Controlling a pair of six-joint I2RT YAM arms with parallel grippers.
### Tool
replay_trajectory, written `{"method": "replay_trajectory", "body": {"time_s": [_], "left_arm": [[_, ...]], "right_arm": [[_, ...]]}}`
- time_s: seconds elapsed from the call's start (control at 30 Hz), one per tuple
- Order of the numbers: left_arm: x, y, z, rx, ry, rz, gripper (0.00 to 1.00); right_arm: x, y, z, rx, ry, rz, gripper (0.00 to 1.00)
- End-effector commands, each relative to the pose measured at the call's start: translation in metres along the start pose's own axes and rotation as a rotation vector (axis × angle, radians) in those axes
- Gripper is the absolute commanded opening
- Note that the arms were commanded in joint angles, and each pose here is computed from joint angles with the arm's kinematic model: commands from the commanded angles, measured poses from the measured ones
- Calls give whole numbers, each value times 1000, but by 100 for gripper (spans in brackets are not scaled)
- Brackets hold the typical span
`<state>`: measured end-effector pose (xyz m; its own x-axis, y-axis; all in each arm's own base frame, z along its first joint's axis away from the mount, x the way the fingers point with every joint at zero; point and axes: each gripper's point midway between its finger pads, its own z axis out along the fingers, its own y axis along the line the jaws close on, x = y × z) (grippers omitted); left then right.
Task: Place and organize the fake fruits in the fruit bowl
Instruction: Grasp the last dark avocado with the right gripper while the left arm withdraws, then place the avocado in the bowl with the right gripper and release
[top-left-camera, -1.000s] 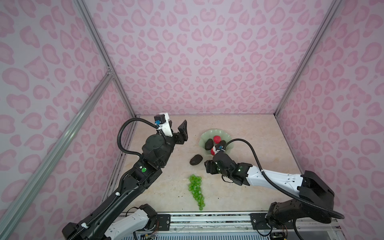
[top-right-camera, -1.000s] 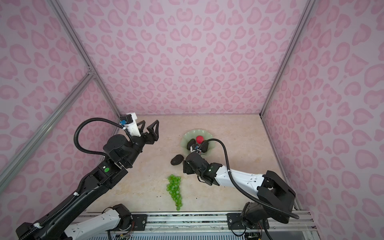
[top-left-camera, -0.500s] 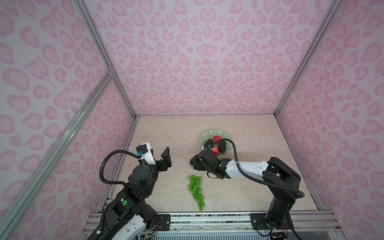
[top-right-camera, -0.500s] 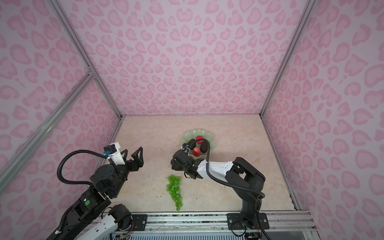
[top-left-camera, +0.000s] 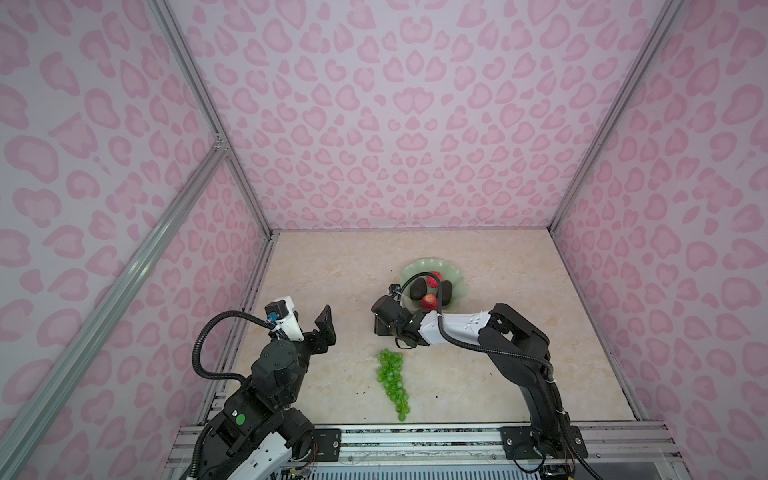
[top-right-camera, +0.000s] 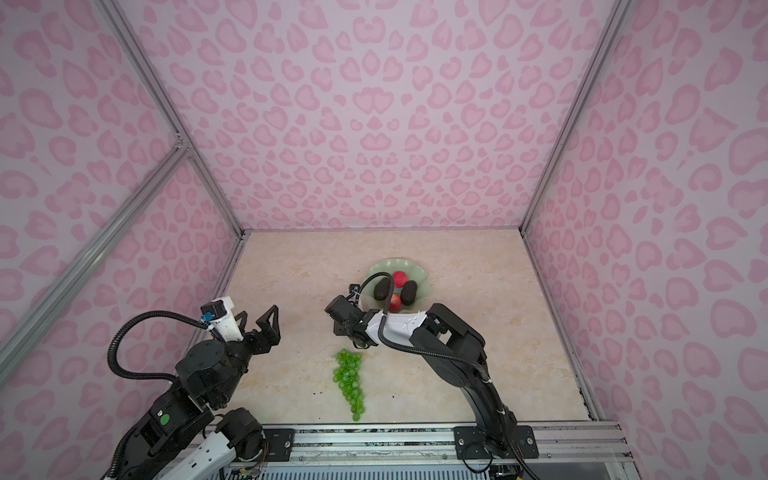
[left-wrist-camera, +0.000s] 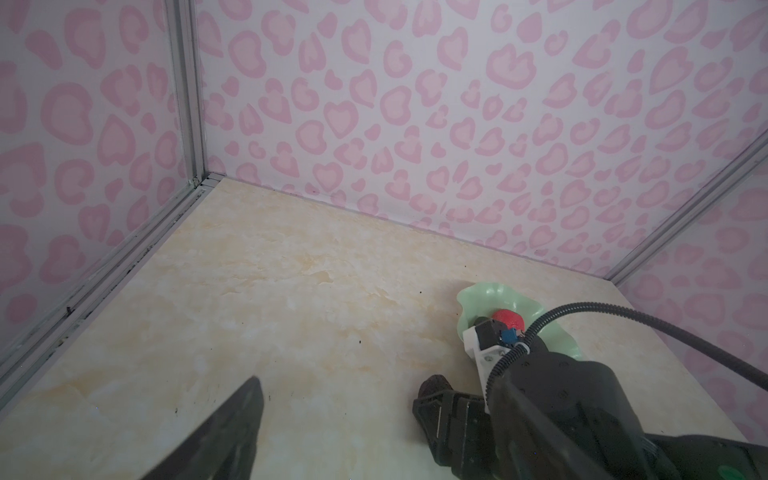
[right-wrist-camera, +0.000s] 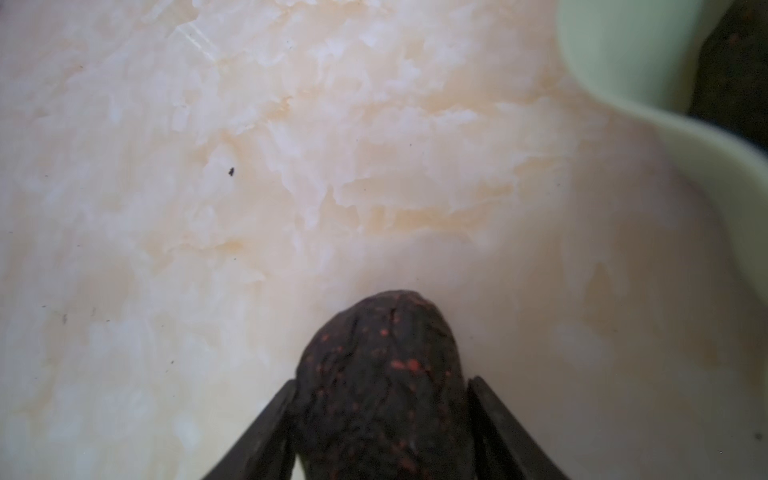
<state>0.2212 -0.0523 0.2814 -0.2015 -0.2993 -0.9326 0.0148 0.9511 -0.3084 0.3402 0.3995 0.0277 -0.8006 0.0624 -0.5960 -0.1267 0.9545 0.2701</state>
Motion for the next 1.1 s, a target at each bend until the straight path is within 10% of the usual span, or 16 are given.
{"method": "replay_trajectory", "body": {"time_s": [0.0, 0.5, 1.07], "left_arm": [[-3, 5, -3, -22, -13, 5, 86], [0, 5, -2, -21, -4, 9, 87], [3, -2, 3, -6, 26, 32, 87]], "right_arm": [[1, -12, 2, 77, -9, -87, 49], [-108, -31, -125, 70, -231, -219, 30], [-161, -183, -53, 206, -106, -234, 30]]}}
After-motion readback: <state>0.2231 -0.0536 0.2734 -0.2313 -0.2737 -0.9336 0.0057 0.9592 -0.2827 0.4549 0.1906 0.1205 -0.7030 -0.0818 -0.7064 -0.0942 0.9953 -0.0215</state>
